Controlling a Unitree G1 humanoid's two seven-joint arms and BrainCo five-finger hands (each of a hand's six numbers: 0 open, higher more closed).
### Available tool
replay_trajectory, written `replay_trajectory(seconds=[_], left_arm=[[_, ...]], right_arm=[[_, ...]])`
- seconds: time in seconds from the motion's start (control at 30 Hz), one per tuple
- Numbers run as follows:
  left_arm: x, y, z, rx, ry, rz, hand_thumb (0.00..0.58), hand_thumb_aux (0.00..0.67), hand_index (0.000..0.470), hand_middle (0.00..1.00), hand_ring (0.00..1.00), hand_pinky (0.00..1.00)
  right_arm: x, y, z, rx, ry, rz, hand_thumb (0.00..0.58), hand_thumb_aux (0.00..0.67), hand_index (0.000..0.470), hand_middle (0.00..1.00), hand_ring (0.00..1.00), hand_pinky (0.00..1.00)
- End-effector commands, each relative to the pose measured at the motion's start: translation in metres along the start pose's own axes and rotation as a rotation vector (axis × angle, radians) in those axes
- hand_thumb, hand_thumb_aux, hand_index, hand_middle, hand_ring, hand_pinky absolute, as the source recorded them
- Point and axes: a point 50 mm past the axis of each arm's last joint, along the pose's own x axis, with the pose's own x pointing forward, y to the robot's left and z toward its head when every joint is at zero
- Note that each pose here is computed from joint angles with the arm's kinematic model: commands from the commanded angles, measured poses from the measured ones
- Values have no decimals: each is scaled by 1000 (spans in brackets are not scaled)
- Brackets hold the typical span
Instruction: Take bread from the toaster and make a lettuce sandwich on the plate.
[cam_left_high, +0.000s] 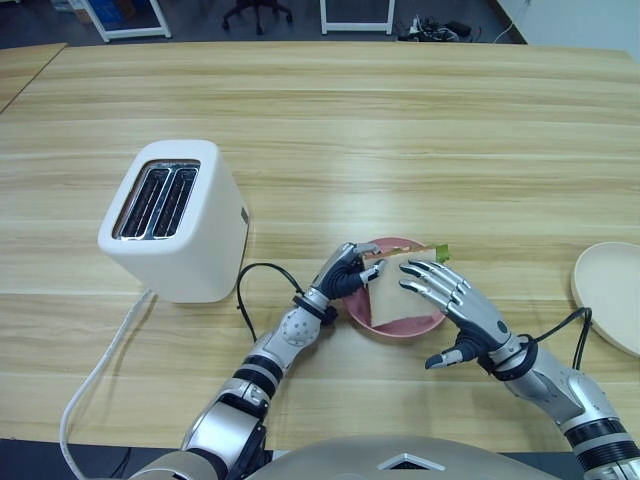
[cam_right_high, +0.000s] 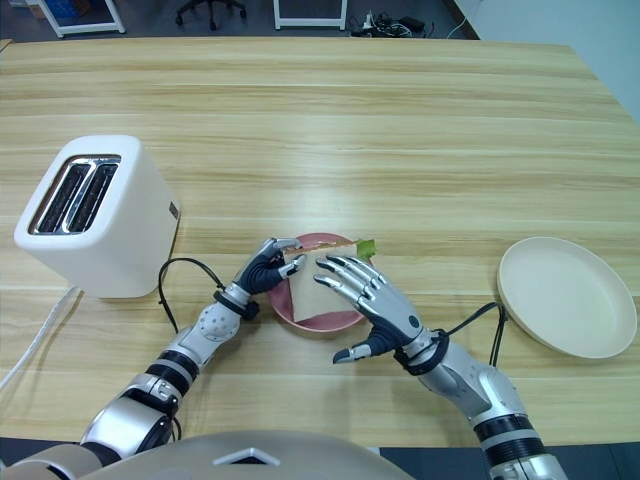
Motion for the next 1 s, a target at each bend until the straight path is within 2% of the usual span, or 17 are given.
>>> replay_trajectory(seconds=[0.03,0.23,0.57,0.77,1.0], left_arm=[[0,-1,2,-57,-2,31,580,670,470,1000,1000,1000],[1,-1,8,-130,-31,26,580,670,470,1000,1000,1000],[17,2,-5,-91,76,94,580,670,470,1000,1000,1000],[22,-3,-10,-70,109,89,580,670,470,1000,1000,1000],[16,-7,-17,-14,136,42,580,670,470,1000,1000,1000]], right_arm=[[-4,6,-2,19,12,69,0,0,0,0,0,0],[-3,8,-3,23,12,78,0,0,0,0,0,0],[1,10,-4,15,7,86,0,0,0,0,0,0],[6,1,13,80,-98,29,0,0,0,0,0,0],[8,24,-16,73,38,129,0,0,0,0,0,0]])
